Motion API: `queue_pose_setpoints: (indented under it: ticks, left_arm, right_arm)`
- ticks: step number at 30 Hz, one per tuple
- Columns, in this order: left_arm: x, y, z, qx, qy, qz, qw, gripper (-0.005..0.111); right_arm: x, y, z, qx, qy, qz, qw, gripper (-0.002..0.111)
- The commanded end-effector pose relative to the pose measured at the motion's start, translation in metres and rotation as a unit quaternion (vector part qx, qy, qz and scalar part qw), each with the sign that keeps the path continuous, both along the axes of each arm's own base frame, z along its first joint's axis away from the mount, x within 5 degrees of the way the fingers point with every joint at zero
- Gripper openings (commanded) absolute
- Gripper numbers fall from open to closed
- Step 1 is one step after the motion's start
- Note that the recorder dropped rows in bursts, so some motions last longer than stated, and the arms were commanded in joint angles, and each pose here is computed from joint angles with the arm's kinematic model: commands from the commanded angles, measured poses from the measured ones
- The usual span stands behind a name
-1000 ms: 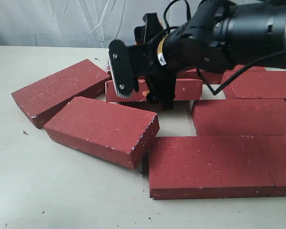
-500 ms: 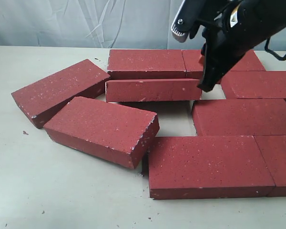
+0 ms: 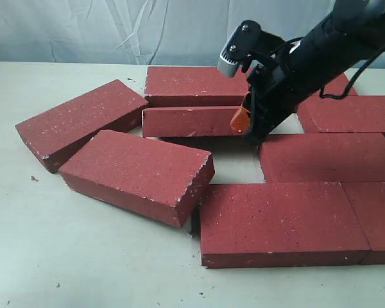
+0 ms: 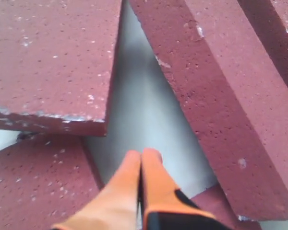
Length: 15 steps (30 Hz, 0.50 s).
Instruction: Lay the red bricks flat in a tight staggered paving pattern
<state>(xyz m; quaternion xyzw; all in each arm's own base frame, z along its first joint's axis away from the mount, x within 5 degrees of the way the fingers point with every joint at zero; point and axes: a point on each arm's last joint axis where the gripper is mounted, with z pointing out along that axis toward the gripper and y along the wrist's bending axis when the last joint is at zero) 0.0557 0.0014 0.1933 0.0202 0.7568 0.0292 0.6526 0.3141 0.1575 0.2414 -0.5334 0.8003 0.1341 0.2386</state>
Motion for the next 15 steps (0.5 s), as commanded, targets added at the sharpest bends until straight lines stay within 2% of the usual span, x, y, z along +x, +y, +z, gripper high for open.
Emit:
queue_pose_setpoints:
  ticks: [1,8,12,15]
  left_arm:
    - [0.000,0.000,-0.001,0.000,-0.002,0.000,1.000,0.000]
    - [0.000,0.000,-0.001,0.000,-0.002,0.000,1.000,0.000]
    - [0.000,0.000,-0.001,0.000,-0.002,0.000,1.000,0.000]
    - [0.000,0.000,-0.001,0.000,-0.002,0.000,1.000,0.000]
  right_arm:
    - [0.019,0.002,-0.031,-0.007,-0.004,-0.026,1.000,-0.001]
    - [0.042,0.004,-0.064,-0.012,-0.041,-0.073,0.996,-0.001]
    - [0.057,0.005,-0.073,0.011,-0.080,-0.129,0.988,-0.001]
    - [0.057,0.009,-0.080,0.008,-0.078,-0.128,0.989,-0.001]
